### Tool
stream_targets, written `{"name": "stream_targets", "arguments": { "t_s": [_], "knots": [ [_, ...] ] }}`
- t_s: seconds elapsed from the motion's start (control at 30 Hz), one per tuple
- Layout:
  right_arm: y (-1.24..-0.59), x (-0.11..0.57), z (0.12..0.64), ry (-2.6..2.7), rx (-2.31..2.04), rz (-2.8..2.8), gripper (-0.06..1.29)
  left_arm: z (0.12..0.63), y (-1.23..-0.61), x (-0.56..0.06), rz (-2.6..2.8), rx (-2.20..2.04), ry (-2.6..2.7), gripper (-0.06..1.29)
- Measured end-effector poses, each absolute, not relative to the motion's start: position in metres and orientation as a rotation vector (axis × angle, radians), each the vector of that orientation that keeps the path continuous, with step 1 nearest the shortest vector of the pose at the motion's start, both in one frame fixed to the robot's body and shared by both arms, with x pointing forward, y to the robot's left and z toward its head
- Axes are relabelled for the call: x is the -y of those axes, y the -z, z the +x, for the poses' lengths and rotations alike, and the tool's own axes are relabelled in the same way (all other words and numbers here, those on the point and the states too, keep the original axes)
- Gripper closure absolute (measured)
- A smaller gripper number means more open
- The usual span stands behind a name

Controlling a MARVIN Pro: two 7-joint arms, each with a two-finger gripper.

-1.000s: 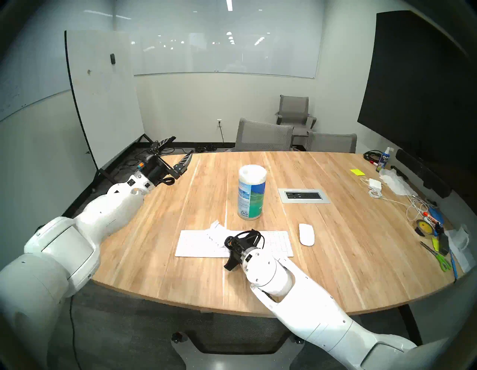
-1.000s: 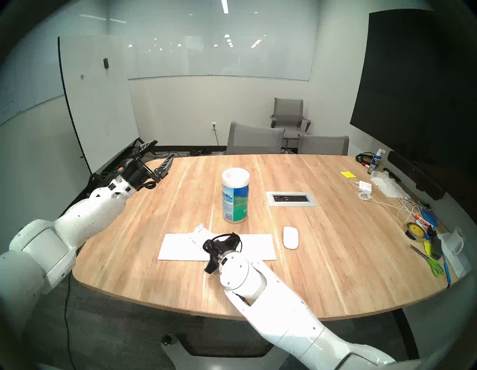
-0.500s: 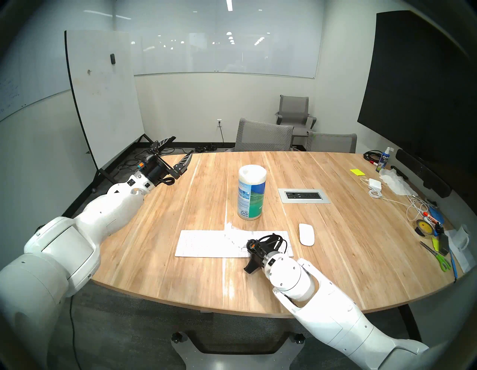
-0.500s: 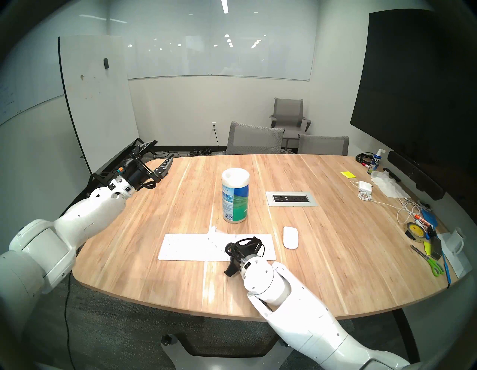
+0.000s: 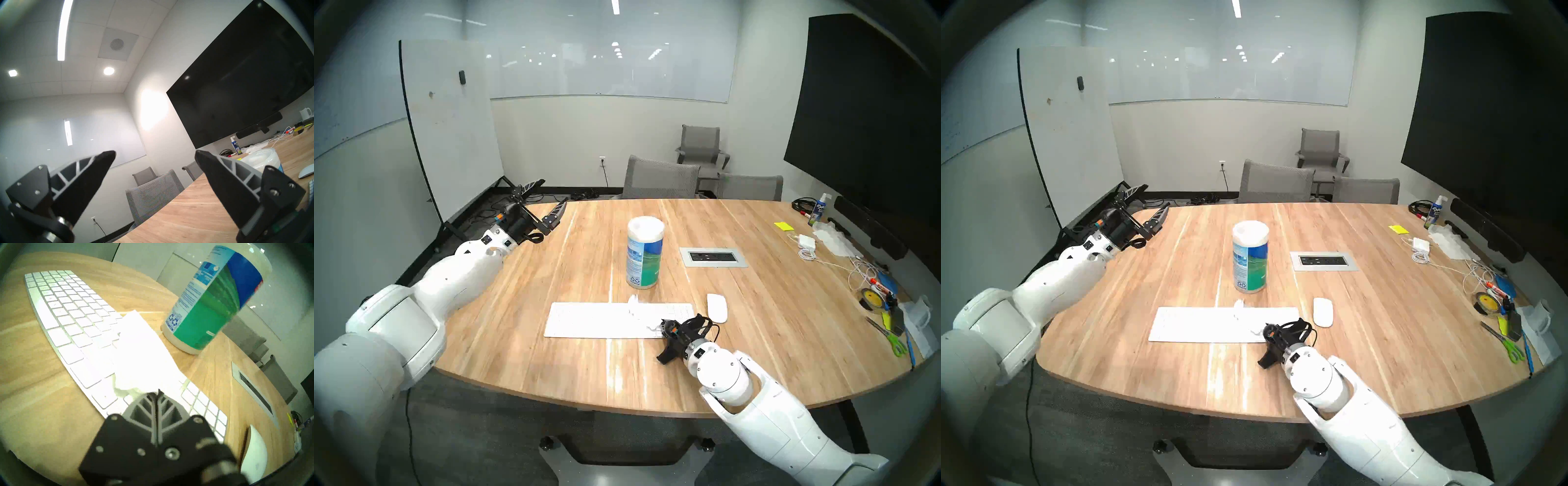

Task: Wipe the keyboards and mice with a disinfecting wipe, then set the wipe down

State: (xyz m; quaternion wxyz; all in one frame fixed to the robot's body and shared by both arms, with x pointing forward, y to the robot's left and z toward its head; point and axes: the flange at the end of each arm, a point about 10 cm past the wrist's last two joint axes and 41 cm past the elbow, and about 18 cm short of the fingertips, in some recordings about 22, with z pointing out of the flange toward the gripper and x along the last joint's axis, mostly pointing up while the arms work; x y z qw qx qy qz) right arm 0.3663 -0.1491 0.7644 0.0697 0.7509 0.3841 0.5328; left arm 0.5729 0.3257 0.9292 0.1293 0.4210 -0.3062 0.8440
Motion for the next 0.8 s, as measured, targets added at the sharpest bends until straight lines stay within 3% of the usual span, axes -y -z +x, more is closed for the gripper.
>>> {"name": "stream_targets", "arguments": {
  "t_s": [0.8],
  "knots": [
    [-0.777, 0.193, 0.347, -1.642, -1.006, 2.280, 1.25, 0.573, -0.929, -0.326, 1.223, 0.890, -2.454, -0.03]
  ]
}}
